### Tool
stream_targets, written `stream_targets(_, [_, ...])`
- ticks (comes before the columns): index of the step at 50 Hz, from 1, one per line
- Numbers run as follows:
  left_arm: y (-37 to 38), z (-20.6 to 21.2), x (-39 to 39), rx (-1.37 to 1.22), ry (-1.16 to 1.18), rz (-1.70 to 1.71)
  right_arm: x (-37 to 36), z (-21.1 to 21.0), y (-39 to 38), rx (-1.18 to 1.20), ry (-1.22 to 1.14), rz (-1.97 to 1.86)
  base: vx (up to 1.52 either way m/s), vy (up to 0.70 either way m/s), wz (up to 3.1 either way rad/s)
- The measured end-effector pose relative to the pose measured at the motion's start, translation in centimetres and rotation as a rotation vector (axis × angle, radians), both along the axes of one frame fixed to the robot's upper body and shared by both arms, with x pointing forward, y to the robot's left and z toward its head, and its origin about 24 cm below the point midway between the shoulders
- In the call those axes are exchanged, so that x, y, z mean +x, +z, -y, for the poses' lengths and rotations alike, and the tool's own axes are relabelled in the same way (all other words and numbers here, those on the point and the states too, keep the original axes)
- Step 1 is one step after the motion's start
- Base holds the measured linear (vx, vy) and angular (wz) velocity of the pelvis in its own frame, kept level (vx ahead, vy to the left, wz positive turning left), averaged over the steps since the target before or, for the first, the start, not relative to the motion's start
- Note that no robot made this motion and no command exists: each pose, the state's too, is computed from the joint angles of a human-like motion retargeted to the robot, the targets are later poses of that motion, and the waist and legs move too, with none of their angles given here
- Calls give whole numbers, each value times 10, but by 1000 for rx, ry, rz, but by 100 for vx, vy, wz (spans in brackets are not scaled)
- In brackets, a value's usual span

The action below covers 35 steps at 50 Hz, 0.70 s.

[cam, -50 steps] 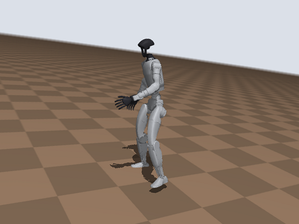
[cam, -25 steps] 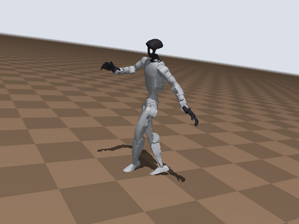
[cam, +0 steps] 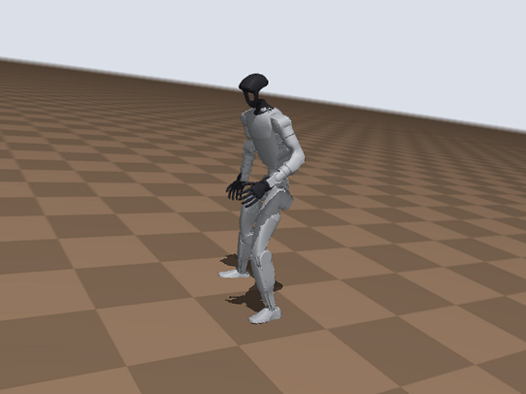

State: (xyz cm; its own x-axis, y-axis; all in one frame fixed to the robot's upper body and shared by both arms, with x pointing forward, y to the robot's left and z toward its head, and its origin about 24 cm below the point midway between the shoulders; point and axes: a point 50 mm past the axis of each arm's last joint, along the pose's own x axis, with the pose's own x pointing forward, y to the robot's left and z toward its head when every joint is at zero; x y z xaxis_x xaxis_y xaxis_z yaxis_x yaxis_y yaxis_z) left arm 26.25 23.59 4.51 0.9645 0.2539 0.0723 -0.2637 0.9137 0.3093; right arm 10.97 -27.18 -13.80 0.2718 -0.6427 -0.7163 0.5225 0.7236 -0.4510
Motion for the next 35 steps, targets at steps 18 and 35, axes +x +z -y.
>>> stream_targets(18, [-149, -44, -112, 86, 175, -798, 47, 29, 34, -147, 234, 138, 9, -11, -18])
stream_targets(35, [-165, -121, -274, 102, 539, -1379, -13, 23, 21, -90, 349, 23, 10, 52, 5])
